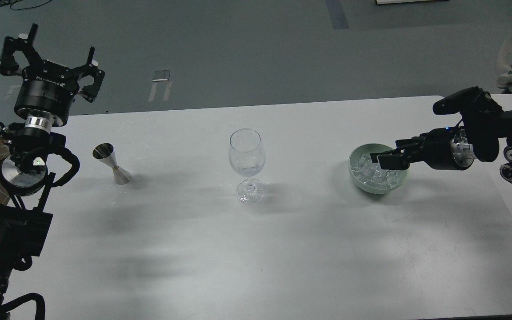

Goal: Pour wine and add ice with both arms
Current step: 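Reach the right gripper down into the green bowl of ice, then close the right gripper on ice cubes in the bowl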

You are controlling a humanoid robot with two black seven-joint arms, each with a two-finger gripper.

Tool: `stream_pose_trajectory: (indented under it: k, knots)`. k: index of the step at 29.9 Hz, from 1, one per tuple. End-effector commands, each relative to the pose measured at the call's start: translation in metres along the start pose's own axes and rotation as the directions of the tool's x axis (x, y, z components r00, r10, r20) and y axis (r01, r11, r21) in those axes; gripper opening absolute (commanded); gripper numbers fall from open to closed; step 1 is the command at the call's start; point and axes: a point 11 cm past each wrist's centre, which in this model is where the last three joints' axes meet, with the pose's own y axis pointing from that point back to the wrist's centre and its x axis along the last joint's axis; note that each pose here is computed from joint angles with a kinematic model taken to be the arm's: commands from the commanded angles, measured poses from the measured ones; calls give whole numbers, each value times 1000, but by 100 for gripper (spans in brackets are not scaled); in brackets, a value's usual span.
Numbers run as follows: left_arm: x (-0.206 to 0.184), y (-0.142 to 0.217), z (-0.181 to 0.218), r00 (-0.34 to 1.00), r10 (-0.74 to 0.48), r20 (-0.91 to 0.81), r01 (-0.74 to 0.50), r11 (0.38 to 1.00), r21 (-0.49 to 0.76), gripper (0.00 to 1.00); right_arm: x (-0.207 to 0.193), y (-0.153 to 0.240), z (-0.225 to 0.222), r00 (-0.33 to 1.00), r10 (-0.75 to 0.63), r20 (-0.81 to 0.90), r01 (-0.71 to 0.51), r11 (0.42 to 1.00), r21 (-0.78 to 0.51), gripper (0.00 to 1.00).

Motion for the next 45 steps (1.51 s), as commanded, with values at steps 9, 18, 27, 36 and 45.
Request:
stream_pose_trajectory:
  k: [9,18,27,36,45]
  knots:
    - [3,6,4,1000,-9,5,9,1000,-2,99,-6,-25,-22,994,-39,-100,40,999,8,75]
    - [7,9,5,1000,1,6,-1,1000,-8,99,-6,-27,-17,988,-51,-145,44,998,-54,75]
    - [10,11,5,1000,13,8,-13,1000,-7,99,-15,-35,-9,989,-77,-127,66,994,-89,62]
    - [13,14,5,1000,18,8,-18,1000,-5,99,-24,-41,-11,986,-105,-132,94,992,-87,57]
    - [18,16,4,999,34,8,-33,999,-2,99,-29,-41,-7,979,-124,-162,107,988,-110,23]
